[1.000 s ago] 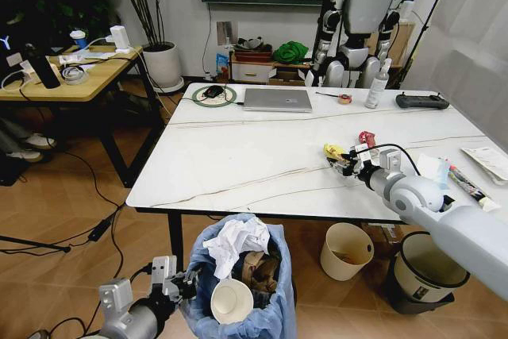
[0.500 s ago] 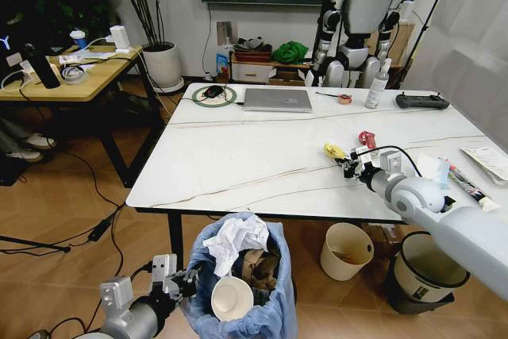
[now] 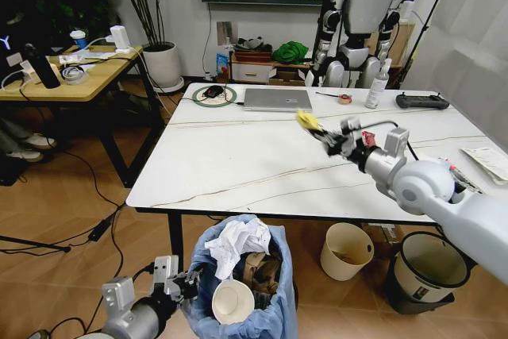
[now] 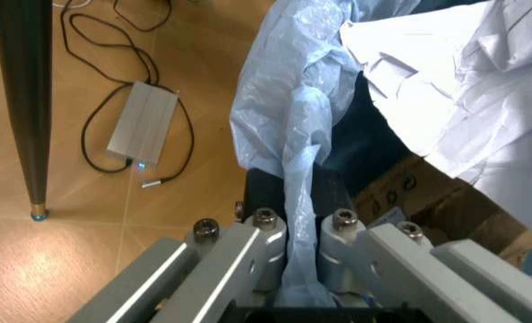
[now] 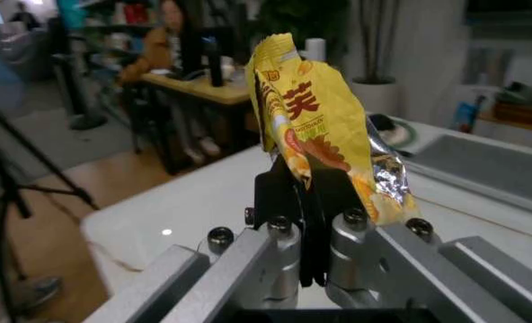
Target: Pick up the trash bin and place the trash from the table into it.
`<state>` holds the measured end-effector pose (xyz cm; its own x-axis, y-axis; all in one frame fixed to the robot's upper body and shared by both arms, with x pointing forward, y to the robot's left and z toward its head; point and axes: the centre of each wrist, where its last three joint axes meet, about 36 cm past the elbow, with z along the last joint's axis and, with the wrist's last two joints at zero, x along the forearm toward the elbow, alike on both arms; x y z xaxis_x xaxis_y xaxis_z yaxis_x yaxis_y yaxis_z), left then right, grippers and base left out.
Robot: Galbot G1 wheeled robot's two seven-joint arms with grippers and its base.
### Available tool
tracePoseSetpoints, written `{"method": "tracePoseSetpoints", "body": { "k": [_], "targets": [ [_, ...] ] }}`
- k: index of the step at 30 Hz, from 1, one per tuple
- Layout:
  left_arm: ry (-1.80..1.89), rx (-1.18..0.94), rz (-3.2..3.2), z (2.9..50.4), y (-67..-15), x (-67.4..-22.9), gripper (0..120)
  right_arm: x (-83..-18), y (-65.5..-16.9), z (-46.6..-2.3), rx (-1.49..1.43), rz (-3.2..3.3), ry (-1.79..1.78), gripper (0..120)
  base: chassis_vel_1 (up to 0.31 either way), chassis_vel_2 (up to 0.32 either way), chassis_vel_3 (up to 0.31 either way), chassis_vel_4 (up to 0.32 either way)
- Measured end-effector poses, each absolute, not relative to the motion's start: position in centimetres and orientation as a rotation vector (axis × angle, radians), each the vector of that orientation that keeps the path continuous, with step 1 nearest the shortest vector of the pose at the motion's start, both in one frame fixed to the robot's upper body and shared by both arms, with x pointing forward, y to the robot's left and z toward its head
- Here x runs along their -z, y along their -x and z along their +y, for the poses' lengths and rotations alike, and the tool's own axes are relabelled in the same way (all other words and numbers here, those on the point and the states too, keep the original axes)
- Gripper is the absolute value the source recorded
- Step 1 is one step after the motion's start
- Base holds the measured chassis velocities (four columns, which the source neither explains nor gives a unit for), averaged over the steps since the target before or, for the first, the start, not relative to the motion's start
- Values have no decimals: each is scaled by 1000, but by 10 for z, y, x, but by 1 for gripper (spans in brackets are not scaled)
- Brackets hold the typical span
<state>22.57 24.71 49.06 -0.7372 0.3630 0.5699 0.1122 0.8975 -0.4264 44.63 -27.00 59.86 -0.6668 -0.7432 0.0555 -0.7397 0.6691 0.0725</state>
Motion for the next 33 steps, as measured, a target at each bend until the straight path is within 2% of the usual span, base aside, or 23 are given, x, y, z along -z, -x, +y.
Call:
{"method": "tracePoseSetpoints", "body": {
  "k": [5, 10, 33],
  "targets": [
    [344, -488, -2382, 247, -226, -493, 0, -615, -382, -248, -7, -2633, -1475, 0, 0, 0, 0, 0],
    [346, -497, -2385, 246, -226, -495, 0, -601, -355, -238, -88, -2520, -1514, 0, 0, 0, 0, 0],
    [344, -526, -2391, 241, -222, -501, 0, -550, -334, -235, -266, -2341, -1519, 0, 0, 0, 0, 0]
  ]
}}
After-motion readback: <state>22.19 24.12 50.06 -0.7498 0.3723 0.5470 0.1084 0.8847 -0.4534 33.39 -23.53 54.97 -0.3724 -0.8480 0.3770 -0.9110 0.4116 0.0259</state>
